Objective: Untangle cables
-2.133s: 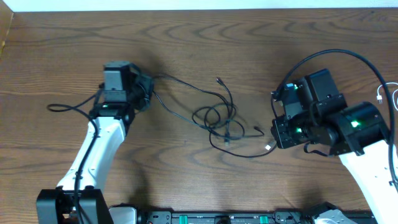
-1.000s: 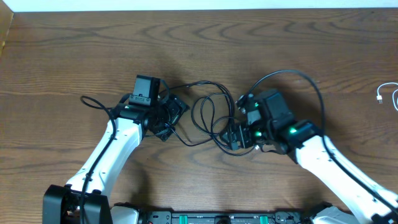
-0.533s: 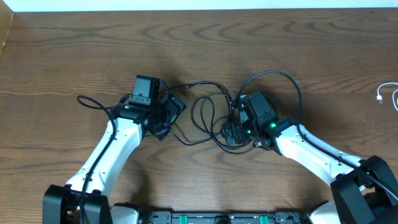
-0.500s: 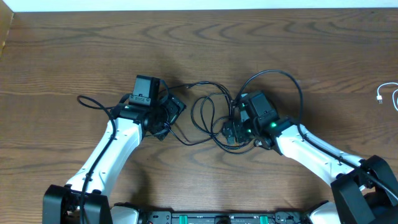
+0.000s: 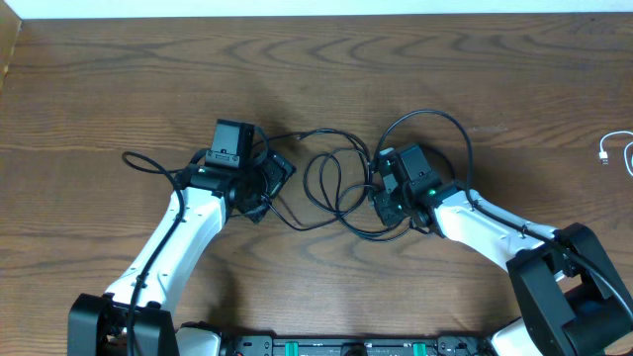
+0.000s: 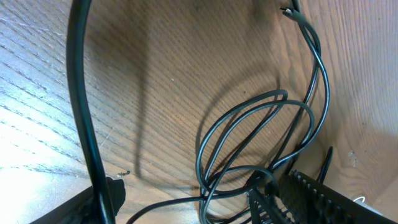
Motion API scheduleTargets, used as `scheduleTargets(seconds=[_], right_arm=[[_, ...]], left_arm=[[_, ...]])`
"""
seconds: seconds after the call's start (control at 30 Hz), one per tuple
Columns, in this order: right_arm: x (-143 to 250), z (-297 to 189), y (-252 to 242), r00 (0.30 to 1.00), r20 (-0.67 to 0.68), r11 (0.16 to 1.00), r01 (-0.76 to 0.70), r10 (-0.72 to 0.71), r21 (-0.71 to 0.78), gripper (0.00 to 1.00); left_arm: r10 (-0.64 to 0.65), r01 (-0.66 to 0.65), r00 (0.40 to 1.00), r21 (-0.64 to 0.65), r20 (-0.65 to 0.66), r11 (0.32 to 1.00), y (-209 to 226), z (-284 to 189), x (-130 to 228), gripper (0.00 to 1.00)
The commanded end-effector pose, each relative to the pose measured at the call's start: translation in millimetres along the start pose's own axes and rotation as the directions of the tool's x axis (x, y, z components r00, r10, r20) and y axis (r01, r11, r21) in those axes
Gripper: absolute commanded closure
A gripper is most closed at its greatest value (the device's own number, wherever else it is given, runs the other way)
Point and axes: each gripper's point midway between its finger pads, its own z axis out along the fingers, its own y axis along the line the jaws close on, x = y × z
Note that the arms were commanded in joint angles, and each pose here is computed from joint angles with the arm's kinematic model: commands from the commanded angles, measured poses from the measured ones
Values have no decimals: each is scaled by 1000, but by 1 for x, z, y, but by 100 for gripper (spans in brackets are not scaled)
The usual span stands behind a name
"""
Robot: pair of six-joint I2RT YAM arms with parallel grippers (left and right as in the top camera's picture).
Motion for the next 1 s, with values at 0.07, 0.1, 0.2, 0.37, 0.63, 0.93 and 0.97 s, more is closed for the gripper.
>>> scheduleTargets(seconds=[0.07, 0.1, 0.2, 0.37, 0.63, 0.93, 0.97], right_arm=[[-10, -11, 13, 1000, 4, 997, 17, -17, -71, 99], [-20, -22, 18, 1000, 24, 994, 22, -20, -105, 99], [-60, -75, 39, 991, 124, 971, 67, -39, -230, 99], [-110, -177, 64, 934, 355, 919, 172, -38, -354, 99], [-118, -258, 81, 830, 554, 896, 294, -67, -333, 99], [-112, -266, 82, 831, 553, 896, 294, -67, -333, 99], [-111, -265, 82, 833, 549, 896, 291, -66, -334, 99]], left_arm=[[0, 0, 1000, -10, 18, 1000, 0, 0, -4, 15], [0, 0, 1000, -14, 26, 1000, 1, 0, -5, 16], [0, 1, 999, -18, 35, 1000, 2, 0, -7, 15], [0, 0, 1000, -10, 19, 1000, 0, 0, -4, 1], [536, -451, 838, 429, -99, 783, -69, -19, 46, 0], [692, -575, 720, 599, 47, 558, -112, -37, 65, 0], [715, -604, 695, 602, 78, 522, -115, -38, 67, 0]])
